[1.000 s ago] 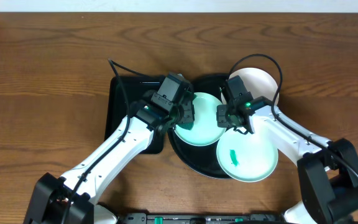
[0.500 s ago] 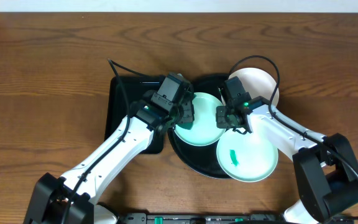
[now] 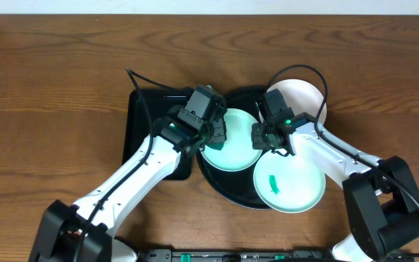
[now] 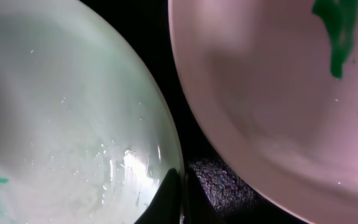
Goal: Clean dirty plates on tray and stack at the side
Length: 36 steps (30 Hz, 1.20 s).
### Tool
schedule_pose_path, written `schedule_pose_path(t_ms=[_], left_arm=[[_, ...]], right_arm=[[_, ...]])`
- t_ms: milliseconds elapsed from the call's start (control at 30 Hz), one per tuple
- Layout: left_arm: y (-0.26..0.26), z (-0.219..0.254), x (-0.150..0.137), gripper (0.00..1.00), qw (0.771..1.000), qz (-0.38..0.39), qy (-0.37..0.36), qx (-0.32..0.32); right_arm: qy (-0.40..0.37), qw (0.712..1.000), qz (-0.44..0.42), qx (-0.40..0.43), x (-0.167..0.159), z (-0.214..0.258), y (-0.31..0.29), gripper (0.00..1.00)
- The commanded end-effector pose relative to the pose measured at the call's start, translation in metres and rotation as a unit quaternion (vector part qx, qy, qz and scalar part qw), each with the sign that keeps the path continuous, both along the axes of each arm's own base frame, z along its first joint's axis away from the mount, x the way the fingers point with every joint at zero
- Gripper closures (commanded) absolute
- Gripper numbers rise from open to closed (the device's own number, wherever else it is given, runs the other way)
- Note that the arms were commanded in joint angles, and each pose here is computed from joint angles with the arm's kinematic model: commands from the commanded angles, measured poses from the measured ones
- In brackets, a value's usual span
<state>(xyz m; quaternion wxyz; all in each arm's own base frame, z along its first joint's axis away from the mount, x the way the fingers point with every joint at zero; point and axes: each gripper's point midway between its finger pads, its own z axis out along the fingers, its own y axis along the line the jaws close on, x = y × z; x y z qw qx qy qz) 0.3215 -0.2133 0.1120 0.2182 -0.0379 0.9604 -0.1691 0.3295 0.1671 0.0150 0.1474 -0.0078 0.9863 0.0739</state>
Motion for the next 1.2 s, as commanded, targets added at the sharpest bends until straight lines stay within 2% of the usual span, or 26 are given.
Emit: schedule_pose_path(t_ms=[0,467,900,1167], left_arm=[[0.004,-0.024,0.004,0.92,1.0,0.0,0.013,0.028],[0.004,-0.09,0.018,0.92,0.996,0.01,0.044,0.071],[0.007,-0.139,-0.001,0.92,0.989,-0.003,0.104,0.106],[-0.005,-0.142,-0.015,0.92,0.987,-0.028,0.113,0.112]], right_arm=[[0.009,1.0,0.005,0.014,-0.004,-0.003,0.005,0.99],[0.007,1.0,0.006,0.015,-0.003,-0.002,0.006,0.99],[0.006,1.0,0.006,0.015,-0.003,-0.002,0.007,0.99],[0.005,1.0,0.009,0.025,-0.002,-0.001,0.011,0.99]])
